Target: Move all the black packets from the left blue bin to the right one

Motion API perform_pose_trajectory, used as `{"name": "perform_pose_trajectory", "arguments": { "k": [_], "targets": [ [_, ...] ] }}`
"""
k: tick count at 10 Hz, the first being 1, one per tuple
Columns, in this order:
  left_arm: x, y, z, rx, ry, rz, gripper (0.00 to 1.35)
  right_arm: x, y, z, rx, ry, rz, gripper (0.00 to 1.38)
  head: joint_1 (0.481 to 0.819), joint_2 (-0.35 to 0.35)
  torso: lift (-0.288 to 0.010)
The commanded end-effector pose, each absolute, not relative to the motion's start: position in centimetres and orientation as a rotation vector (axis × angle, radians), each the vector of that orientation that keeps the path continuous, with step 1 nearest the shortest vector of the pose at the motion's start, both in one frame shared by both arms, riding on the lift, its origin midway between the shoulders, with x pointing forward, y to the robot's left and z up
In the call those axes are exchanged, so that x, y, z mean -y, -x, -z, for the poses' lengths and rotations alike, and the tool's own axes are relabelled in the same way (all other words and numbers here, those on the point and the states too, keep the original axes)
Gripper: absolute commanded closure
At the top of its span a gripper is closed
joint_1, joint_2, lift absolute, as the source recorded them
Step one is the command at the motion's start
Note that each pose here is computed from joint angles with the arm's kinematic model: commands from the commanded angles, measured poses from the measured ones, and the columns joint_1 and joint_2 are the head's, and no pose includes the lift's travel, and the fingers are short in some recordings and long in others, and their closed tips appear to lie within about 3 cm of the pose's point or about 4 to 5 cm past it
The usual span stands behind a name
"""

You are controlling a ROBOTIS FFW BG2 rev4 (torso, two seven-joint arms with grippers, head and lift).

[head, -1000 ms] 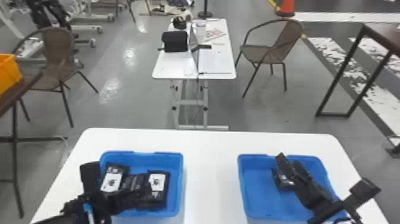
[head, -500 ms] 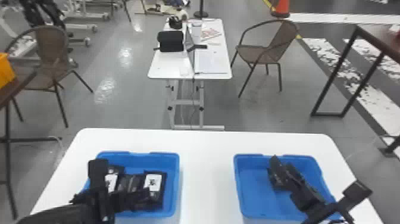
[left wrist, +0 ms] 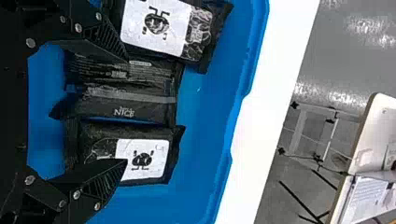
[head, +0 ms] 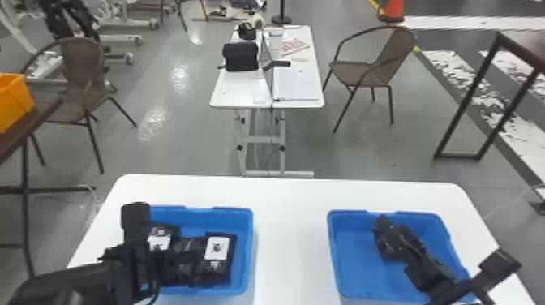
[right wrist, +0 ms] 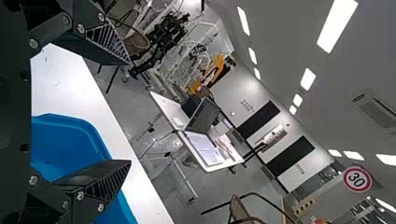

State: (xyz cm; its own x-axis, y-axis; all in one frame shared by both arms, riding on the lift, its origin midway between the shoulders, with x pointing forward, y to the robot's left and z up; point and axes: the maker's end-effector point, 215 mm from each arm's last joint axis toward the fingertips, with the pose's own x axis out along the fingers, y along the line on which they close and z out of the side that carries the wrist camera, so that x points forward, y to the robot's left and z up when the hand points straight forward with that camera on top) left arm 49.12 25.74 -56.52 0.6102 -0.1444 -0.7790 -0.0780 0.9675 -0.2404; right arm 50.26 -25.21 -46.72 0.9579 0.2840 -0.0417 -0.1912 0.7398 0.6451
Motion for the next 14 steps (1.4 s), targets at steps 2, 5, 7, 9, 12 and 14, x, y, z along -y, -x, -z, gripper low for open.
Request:
{"name": "perform_pose_trajectory", "arguments": {
  "k": [2, 5, 7, 9, 12, 14],
  "targets": [
    [-26.5, -47.1, 58.1, -1.008, 0.231, -0.012, 0.32, 25.2, -50.3, 46.6, -0.139, -0.698, -0.263, 0.30, 0.695, 0.010, 0.000],
    [-27.9, -46.5, 59.3, -1.055, 0.187, -0.051, 0.49, 25.2, -50.3, 46.5, -0.134, -0.709, -0.265, 0.30, 0.695, 0.024, 0.000],
    [-27.2, -47.4, 60.0, -1.046, 0.187, -0.031, 0.49, 25.2, -50.3, 46.5, -0.130, -0.721, -0.266, 0.30, 0.695, 0.032, 0.000],
    [-27.0, -48.3, 60.7, -1.036, 0.181, -0.006, 0.64, 25.2, -50.4, 46.3, -0.124, -0.725, -0.274, 0.30, 0.695, 0.024, 0.000],
    [-26.7, -47.9, 60.5, -1.040, 0.158, 0.050, 1.22, 25.2, -50.0, 46.4, -0.122, -0.741, -0.273, 0.30, 0.695, 0.017, 0.000],
    [-27.1, -48.2, 58.0, -0.971, 0.105, 0.179, 1.22, 25.1, -50.0, 46.3, -0.120, -0.745, -0.273, 0.30, 0.695, 0.006, 0.000]
  ]
}}
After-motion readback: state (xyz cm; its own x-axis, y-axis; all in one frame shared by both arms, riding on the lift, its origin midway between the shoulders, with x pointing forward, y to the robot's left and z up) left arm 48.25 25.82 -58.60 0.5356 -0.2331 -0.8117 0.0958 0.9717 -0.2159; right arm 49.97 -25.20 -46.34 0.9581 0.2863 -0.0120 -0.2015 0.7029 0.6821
